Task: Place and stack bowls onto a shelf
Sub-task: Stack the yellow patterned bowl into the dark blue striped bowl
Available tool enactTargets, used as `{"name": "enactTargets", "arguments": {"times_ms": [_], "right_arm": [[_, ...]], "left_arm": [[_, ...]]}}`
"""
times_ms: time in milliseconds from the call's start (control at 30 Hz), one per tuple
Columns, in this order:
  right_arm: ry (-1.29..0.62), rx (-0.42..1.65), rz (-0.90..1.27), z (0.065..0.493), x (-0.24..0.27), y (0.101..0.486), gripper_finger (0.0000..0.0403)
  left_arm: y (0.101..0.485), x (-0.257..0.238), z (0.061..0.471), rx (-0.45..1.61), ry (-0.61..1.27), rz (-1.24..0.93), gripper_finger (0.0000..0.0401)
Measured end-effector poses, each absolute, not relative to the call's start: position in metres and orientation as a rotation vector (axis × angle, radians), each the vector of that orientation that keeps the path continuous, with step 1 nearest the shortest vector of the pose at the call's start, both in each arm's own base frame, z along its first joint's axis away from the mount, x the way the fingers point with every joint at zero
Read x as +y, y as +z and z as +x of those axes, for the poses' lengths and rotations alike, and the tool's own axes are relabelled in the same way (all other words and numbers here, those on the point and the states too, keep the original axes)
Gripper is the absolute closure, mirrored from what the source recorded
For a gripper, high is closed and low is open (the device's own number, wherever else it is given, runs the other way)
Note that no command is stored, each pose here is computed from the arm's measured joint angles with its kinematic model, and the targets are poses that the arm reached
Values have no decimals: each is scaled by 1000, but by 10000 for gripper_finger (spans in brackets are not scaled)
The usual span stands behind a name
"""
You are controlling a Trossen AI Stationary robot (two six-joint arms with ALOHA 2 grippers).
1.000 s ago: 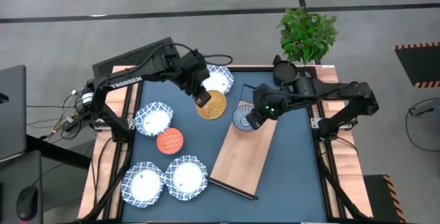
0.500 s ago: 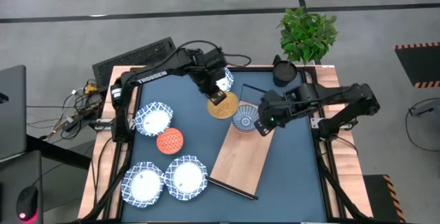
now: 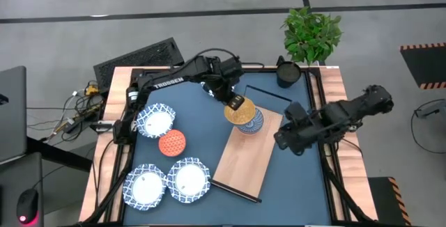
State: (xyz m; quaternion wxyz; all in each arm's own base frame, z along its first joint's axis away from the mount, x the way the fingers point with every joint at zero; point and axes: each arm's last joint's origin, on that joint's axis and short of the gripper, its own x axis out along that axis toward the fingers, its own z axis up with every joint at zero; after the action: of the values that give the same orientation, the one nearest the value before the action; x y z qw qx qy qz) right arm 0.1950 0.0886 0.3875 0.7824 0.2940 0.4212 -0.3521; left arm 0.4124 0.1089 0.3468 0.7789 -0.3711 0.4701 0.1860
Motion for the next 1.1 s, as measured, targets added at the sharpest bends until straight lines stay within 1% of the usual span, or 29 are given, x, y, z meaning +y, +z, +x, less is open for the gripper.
{"name": "enactTargets", "arguments": {"times_ms": [100, 200, 467, 567, 900, 1000, 1100], "right_arm": [[-758, 896, 641, 185, 94, 383, 196], [-754, 901, 622, 178, 99, 375, 196], [-821, 950, 567, 171, 102, 344, 196], [-833, 968, 540, 170, 104, 336, 196], [-814, 975, 524, 165, 112, 331, 196], [-800, 975, 520, 163, 115, 331, 196], [-798, 961, 516, 163, 116, 331, 196]], "left_arm": [[350, 109, 415, 953, 463, -826, 391], [350, 109, 415, 942, 499, -861, 391], [351, 103, 418, 918, 530, -904, 390], [351, 98, 419, 912, 550, -905, 396], [352, 91, 423, 863, 607, -904, 398], [345, 93, 431, 844, 589, -927, 398], [332, 92, 436, 904, 597, -933, 398]]}}
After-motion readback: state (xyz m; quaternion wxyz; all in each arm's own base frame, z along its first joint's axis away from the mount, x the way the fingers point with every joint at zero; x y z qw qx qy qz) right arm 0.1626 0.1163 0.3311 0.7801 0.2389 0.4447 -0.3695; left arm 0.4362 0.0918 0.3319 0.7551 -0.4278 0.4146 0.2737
